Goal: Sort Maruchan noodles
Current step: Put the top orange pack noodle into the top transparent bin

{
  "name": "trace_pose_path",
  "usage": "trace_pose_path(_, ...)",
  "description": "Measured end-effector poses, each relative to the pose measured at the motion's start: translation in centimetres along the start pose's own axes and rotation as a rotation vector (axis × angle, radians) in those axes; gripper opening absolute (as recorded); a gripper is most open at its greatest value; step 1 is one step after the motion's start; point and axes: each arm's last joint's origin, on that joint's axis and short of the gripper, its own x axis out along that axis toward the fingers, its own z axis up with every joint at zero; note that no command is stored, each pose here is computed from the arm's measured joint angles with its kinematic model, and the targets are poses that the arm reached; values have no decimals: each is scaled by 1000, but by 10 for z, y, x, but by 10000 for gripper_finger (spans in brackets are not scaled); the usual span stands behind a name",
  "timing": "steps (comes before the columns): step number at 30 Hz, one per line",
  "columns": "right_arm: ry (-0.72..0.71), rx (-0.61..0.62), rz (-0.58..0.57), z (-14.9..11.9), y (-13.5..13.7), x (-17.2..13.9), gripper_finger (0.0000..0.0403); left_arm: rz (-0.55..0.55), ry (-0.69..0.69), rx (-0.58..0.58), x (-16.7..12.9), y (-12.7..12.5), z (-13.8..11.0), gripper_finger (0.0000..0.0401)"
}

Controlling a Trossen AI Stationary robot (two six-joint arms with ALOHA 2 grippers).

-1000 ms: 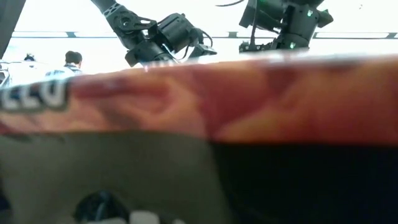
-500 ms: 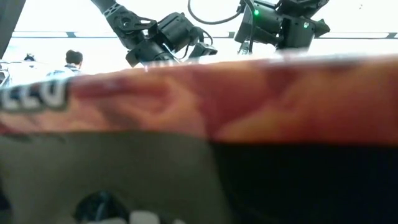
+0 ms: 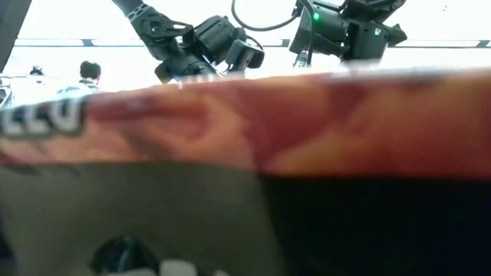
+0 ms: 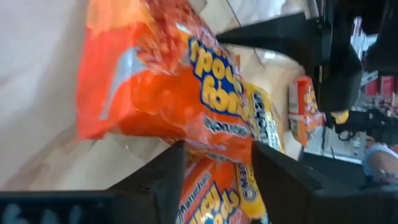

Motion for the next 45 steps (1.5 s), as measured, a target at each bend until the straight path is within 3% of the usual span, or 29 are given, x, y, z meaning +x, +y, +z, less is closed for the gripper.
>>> trace_pose_path(8, 1, -1, 0, 0, 0, 0, 207, 50, 136, -93, -1, 8, -10, 242)
trace_pose_path(12, -6, -3, 2, 0, 0, 1, 207, 114, 59, -84, 0, 11, -8, 258)
trace_pose_path(16, -8, -2, 2, 1, 0, 1, 207, 124, -22, -43, 0, 9, -3, 261)
trace_pose_path(26, -6, -3, 3, 0, 0, 1, 207, 132, -26, -83, 15, 18, -3, 262)
trace_pose_path(36, 8, -15, 2, -1, 0, 1, 207, 18, -102, -65, 31, 17, 6, 262)
trace_pose_path(45, -1, -28, 4, 0, 0, 1, 207, 19, -143, -61, 32, 18, 9, 248)
